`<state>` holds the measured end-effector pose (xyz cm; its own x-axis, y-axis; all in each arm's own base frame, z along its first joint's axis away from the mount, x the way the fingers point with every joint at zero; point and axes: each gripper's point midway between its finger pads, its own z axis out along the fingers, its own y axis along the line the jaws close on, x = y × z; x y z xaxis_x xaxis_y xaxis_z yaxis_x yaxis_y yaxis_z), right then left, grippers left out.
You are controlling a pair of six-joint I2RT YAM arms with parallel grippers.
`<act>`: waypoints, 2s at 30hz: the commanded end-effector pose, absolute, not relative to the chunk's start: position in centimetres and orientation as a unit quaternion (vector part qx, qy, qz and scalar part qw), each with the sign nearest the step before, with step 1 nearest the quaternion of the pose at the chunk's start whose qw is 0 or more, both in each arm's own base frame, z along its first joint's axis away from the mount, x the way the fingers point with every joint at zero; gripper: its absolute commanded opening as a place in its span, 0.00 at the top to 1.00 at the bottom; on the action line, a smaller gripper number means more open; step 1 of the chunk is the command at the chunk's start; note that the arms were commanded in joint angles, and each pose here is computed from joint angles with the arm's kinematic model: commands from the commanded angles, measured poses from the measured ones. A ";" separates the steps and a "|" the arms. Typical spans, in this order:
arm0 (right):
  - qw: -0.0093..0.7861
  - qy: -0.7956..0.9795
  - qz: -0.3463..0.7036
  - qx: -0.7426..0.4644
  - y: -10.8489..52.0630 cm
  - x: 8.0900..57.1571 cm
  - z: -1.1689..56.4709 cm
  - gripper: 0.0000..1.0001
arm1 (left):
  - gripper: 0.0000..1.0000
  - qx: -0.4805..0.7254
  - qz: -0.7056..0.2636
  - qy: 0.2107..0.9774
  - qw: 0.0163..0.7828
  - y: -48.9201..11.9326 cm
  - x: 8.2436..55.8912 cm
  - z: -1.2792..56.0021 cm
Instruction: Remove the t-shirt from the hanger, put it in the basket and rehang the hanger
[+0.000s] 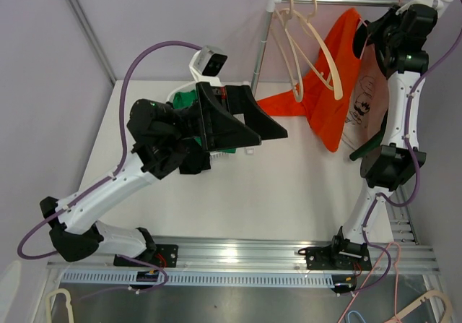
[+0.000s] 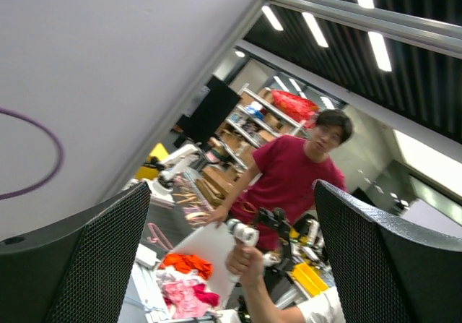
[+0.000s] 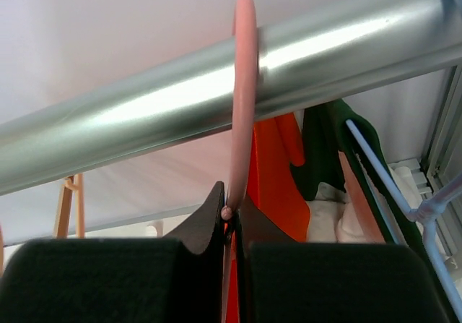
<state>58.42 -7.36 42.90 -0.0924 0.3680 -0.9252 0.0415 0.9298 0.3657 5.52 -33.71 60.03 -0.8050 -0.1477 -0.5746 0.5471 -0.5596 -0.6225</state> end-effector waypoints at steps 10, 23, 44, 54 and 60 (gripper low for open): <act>0.726 0.661 0.164 0.095 -3.7 51.2 53.9 1.00 | 0.01 0.217 -0.689 0.573 0.388 -33.1 12.8 50.4; 0.706 0.680 0.156 0.117 -3.2 47.2 53.3 1.00 | 0.00 0.203 -0.481 0.657 0.544 -29.6 19.5 43.7; 0.643 0.711 0.094 0.268 -2.5 30.1 44.6 1.00 | 0.01 0.419 -0.425 0.504 0.625 -36.7 12.8 39.4; 0.631 0.725 0.120 0.249 0.1 29.0 45.4 1.00 | 0.01 0.462 -0.383 0.437 0.670 -44.5 9.7 36.0; 0.630 0.727 0.123 0.242 0.8 29.1 45.9 1.00 | 0.00 0.453 -0.395 0.436 0.670 -47.1 9.3 35.7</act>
